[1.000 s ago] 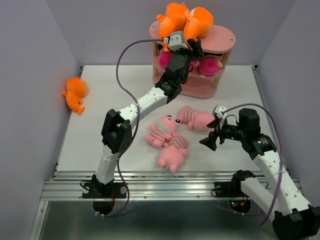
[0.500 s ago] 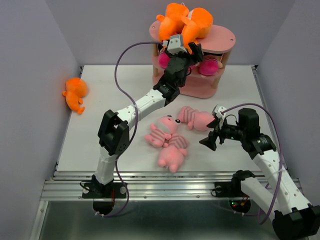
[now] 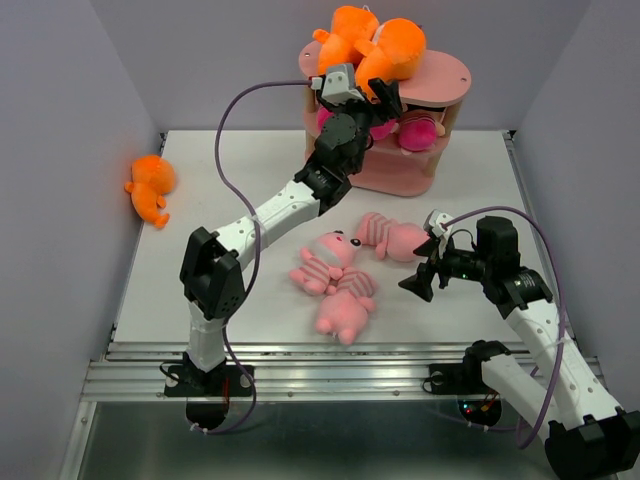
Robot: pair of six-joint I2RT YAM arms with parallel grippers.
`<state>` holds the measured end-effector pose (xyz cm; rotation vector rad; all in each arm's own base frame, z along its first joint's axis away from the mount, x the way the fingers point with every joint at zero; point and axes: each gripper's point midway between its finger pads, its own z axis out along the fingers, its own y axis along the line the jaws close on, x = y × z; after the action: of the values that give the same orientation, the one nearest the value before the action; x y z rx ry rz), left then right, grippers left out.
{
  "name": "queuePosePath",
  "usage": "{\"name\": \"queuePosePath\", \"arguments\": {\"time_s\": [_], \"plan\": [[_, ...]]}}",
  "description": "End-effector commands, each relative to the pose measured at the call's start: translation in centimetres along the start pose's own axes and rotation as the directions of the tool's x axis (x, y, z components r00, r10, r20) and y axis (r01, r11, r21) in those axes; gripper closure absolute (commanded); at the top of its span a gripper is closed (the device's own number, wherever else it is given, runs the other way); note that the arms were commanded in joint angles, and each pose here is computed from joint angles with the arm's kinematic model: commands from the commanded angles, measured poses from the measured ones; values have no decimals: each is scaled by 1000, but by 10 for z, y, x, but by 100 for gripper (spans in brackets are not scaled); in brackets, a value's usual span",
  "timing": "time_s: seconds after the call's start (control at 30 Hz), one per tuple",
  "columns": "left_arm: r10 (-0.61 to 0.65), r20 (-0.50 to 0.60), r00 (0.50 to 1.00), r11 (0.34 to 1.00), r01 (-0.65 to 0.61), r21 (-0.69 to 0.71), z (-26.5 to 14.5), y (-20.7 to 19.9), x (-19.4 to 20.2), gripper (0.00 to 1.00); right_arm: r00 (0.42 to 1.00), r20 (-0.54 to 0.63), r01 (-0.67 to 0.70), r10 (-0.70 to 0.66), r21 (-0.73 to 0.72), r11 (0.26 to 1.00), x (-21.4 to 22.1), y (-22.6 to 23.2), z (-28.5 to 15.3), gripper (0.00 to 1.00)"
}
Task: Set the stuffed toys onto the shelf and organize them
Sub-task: Place the stuffed toy onto shelf
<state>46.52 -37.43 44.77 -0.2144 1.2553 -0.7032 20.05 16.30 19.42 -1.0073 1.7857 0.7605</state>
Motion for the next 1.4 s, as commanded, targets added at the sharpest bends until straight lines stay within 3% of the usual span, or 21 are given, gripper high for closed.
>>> {"name": "queuePosePath", "arguments": {"time_s": [0.0, 0.2, 0.37, 0.57, 1.03, 1.37], "plan": [[-33, 85, 996, 999, 32, 12, -8, -10, -45, 9, 1000, 13, 28, -28, -1, 1000, -4, -1, 0, 0], [-19, 87, 996, 1000, 17, 23, -8, -13, -48, 9, 999, 13, 30, -30, -1, 1000, -4, -2, 0, 0], [15, 99, 995, 1000, -15, 2, -9, -9, -57, 18, 999, 13, 31, -31, 2, 1000, -5, -2, 0, 0], [43, 92, 995, 999, -43, -2, -13, -8, -80, 19, 999, 14, 33, -33, -2, 999, -5, -1, 0, 0], [-15, -139, 990, 991, 33, 126, -19, -12, -100, 28, 999, 14, 34, -34, -9, 999, -4, 0, 0, 0], [-2, -255, 967, 992, 35, 125, -7, 2, -63, 30, 999, 15, 35, -35, -9, 999, -5, 1, -1, 0]]}}
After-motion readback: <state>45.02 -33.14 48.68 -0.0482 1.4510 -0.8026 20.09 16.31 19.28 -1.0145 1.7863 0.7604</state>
